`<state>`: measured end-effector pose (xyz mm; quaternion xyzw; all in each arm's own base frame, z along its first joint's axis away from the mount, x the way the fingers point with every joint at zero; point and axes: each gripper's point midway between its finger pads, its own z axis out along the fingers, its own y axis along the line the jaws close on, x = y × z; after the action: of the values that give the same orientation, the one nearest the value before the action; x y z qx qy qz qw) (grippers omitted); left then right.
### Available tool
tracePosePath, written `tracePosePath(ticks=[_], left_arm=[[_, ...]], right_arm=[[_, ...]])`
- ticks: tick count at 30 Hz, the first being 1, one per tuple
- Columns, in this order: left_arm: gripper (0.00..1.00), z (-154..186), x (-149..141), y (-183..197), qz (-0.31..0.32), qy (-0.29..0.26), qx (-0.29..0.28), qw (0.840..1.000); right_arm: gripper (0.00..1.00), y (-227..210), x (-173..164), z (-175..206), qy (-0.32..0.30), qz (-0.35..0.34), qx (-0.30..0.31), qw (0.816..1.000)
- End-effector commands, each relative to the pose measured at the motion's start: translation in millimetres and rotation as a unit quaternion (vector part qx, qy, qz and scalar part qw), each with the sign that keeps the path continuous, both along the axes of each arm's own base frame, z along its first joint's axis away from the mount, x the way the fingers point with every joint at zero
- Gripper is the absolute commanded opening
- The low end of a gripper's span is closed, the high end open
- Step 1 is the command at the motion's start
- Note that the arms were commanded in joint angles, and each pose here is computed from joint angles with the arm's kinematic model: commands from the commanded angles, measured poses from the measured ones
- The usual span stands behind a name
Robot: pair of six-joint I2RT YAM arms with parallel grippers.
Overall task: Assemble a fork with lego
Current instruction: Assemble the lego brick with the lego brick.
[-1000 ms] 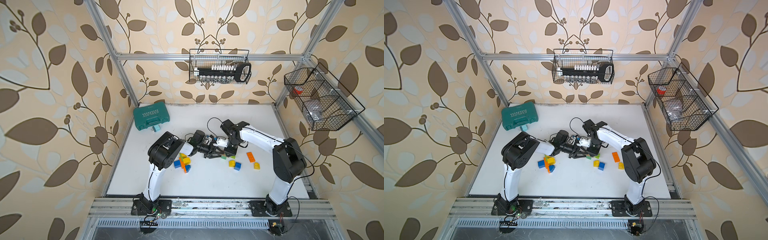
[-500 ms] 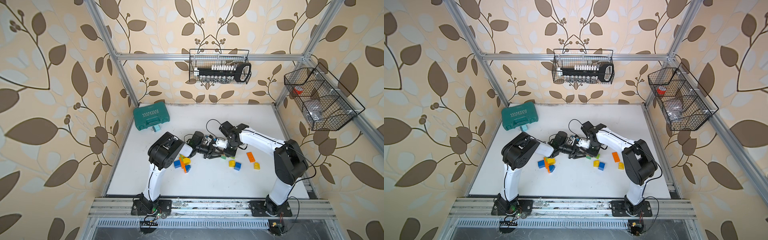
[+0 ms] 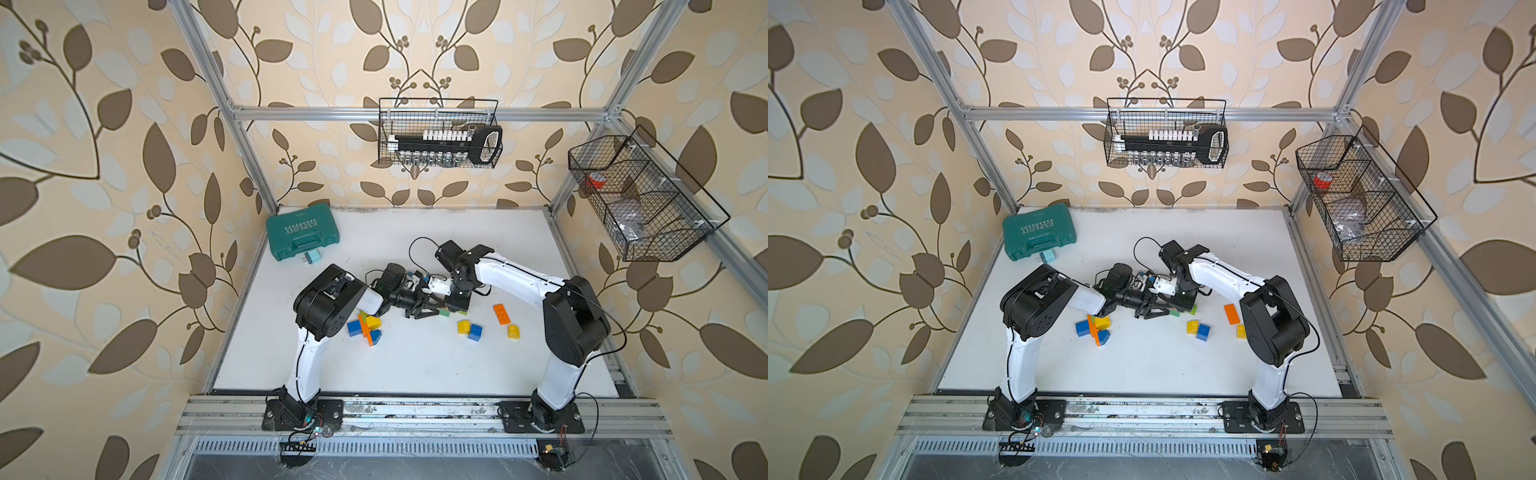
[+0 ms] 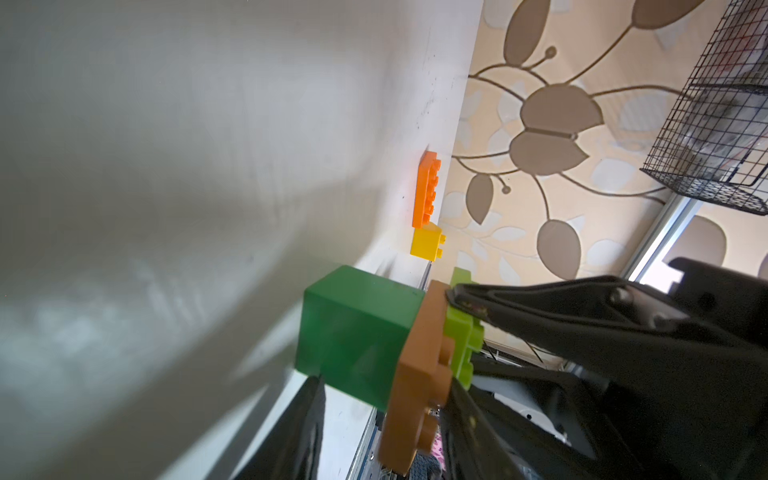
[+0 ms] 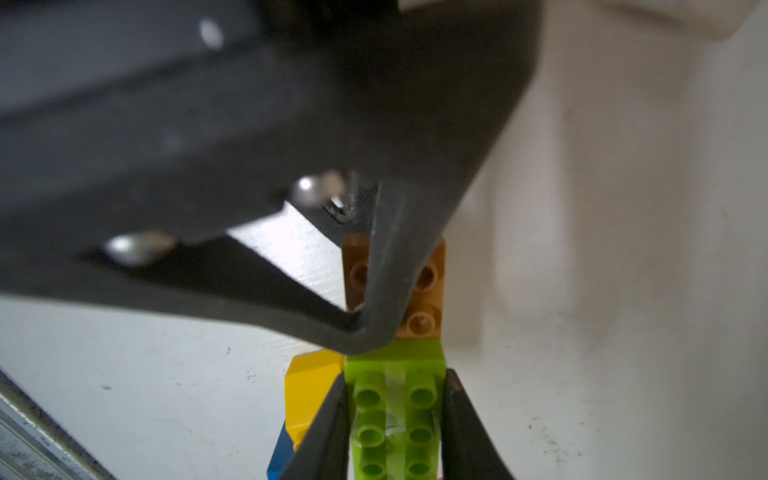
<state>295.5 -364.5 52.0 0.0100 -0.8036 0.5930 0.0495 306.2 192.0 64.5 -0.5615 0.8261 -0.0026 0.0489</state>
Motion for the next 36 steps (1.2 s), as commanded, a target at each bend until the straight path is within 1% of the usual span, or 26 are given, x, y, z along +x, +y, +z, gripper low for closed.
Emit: tracePosePath(ticks=[1, 5, 9, 13, 16, 20, 27, 33, 34, 35, 36], left_arm=[[0.50, 31.4, 2.6, 3.1, 0.000, -0.025, -0.033, 0.999], [0.53, 38.0, 5.6, 9.9, 0.008, -0.028, -0.045, 0.999], [0.54, 37.9, 6.7, 16.5, 0.016, -0.026, -0.044, 0.999], [0.55, 36.6, 6.6, 23.7, 0.021, -0.023, -0.041, 0.999], [0.55, 35.2, 5.9, 24.4, 0.018, -0.026, -0.035, 0.999], [0.55, 33.8, 6.5, 24.7, 0.018, -0.026, -0.033, 0.999], [0.57, 31.8, 5.1, 26.9, 0.018, -0.025, -0.029, 0.999], [0.60, 40.4, 7.4, 36.1, 0.021, -0.048, -0.014, 0.999], [0.61, 42.6, 8.8, 38.3, 0.022, -0.054, -0.011, 0.998], [0.61, 44.6, 10.8, 41.3, 0.025, -0.059, -0.008, 0.998], [0.62, 46.4, 12.5, 44.2, 0.027, -0.063, -0.005, 0.998]], right_arm=[[0.18, 18.4, 14.5, -3.3, -0.011, 0.027, 0.019, 0.999], [0.19, 17.5, 13.0, -11.3, 0.009, 0.035, -0.001, 0.999], [0.21, 18.7, 9.2, -18.6, 0.027, 0.041, -0.011, 0.999], [0.30, 24.9, 8.6, -15.7, 0.028, 0.042, 0.004, 0.999], [0.38, 32.6, 11.8, -6.6, 0.015, 0.043, 0.025, 0.999], [0.46, 38.6, 16.2, 2.1, 0.002, 0.042, 0.040, 0.998], [0.56, 38.1, 14.9, 6.2, 0.004, 0.036, 0.042, 0.998], [0.63, 31.3, 8.5, 32.5, -0.010, 0.006, 0.082, 0.997], [0.66, 27.3, 8.7, 38.9, -0.018, -0.006, 0.090, 0.996], [0.71, 23.2, 9.1, 44.9, -0.025, -0.019, 0.099, 0.995], [0.85, 18.4, 11.3, 49.8, -0.036, -0.034, 0.104, 0.993]])
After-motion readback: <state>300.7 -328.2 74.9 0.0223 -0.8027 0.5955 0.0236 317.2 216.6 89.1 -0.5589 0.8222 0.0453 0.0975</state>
